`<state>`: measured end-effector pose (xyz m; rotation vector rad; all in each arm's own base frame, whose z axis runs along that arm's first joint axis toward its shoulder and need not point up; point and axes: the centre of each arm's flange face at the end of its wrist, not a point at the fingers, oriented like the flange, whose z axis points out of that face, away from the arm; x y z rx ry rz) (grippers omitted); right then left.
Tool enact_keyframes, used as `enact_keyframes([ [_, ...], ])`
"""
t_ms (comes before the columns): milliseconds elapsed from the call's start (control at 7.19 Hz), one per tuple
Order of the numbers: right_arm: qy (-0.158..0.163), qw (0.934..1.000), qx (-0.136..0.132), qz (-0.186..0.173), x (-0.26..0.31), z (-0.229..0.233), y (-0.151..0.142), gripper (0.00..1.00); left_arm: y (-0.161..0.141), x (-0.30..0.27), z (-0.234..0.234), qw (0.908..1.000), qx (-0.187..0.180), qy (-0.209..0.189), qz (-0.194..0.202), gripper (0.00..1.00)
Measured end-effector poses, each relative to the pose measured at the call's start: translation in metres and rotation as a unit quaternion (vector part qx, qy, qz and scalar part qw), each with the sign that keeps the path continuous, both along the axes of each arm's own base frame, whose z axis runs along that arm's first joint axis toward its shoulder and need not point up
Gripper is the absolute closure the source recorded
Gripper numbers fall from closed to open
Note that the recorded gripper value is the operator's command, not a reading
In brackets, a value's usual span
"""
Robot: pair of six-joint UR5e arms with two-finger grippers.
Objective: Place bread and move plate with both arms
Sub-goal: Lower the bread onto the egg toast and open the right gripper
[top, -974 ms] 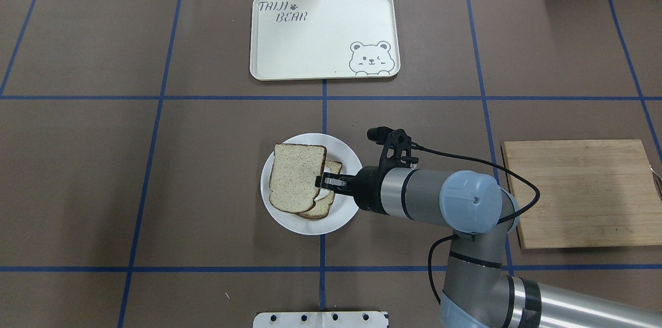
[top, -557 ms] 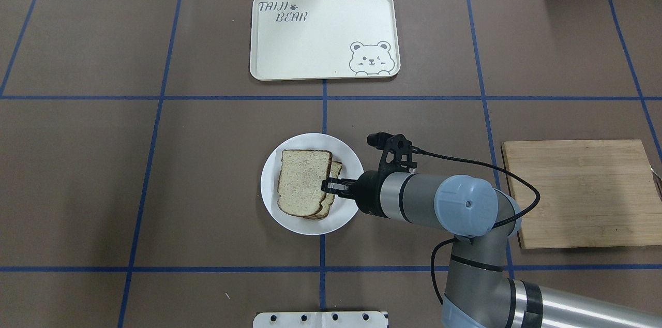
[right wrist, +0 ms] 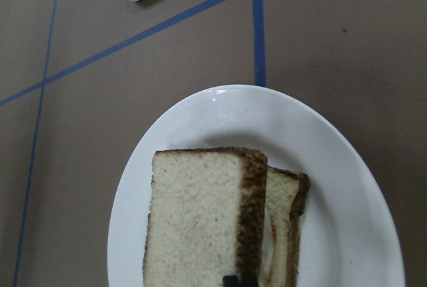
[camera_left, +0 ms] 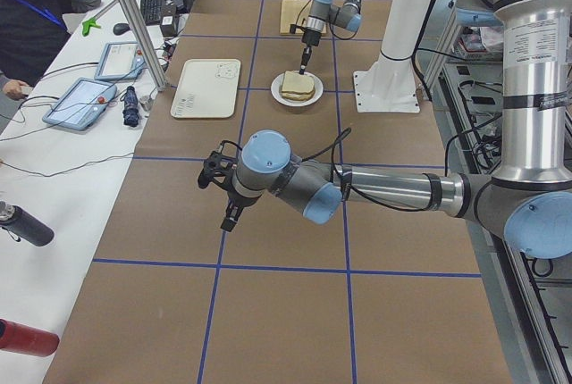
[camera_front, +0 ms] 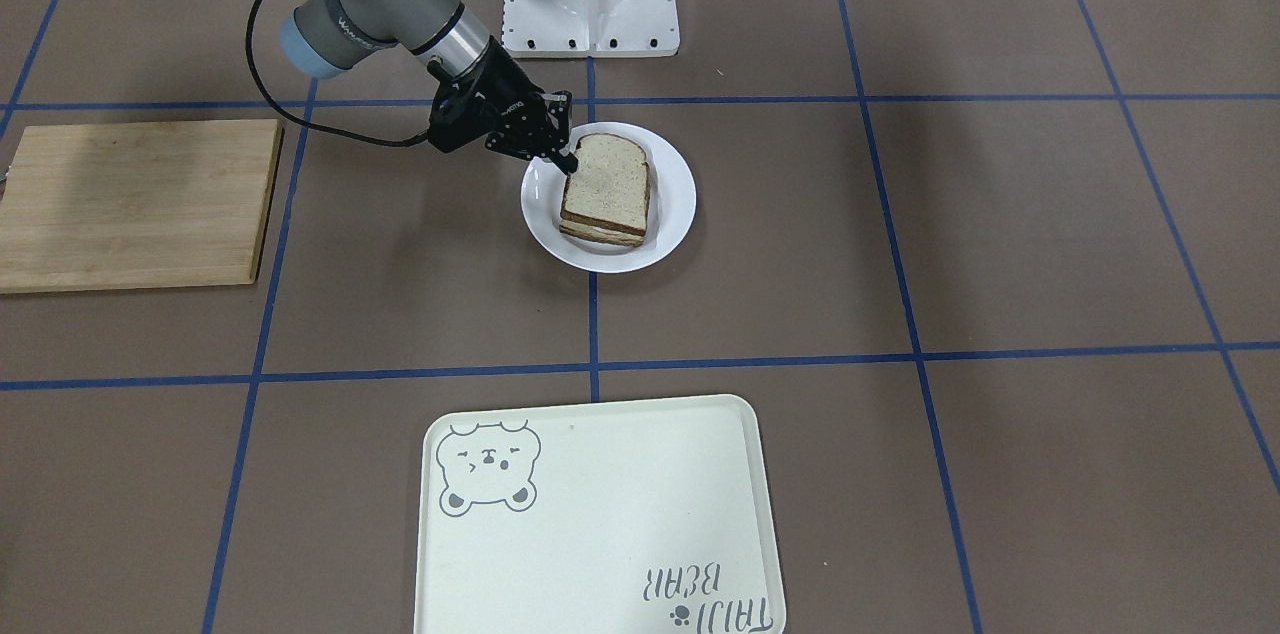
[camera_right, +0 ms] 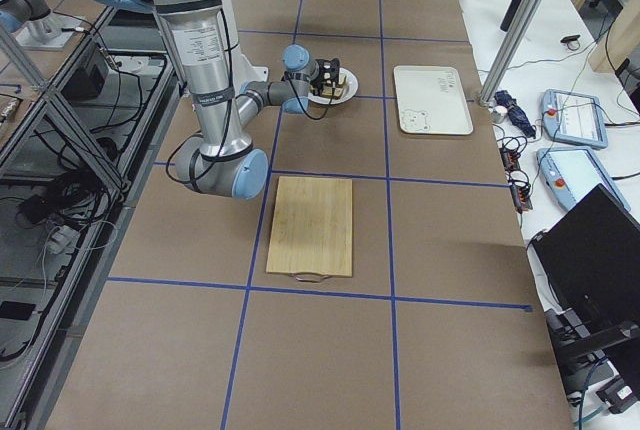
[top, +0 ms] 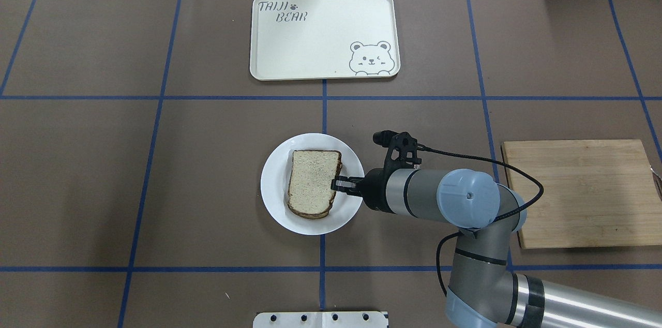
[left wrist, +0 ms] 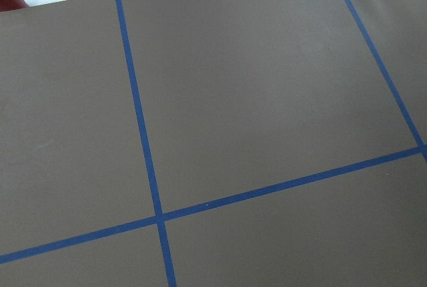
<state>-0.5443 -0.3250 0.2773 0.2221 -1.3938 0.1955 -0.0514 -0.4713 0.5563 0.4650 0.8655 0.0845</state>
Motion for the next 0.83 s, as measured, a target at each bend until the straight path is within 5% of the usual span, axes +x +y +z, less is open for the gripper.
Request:
enact_keyframes([
  [278,0.003,1.0000,-0.001,-0.001,-0.005,0.003,0.003,1.00,0.000,0.000,0.000,1.0000,-0.001,0.000,0.000,0.01],
  [417,0.002,1.0000,-0.001,0.000,-0.005,0.002,0.004,0.29,0.000,0.000,0.000,1.0000,-0.001,0.000,0.000,0.01],
  [557,0.002,1.0000,0.000,0.003,-0.005,0.002,0.003,0.00,0.000,0.000,0.000,1.0000,-0.002,0.000,0.000,0.01],
  [835,0.004,0.9999,0.001,0.013,0.007,-0.002,-0.013,0.00,0.000,0.000,-0.001,1.0000,-0.002,0.002,-0.002,0.01],
])
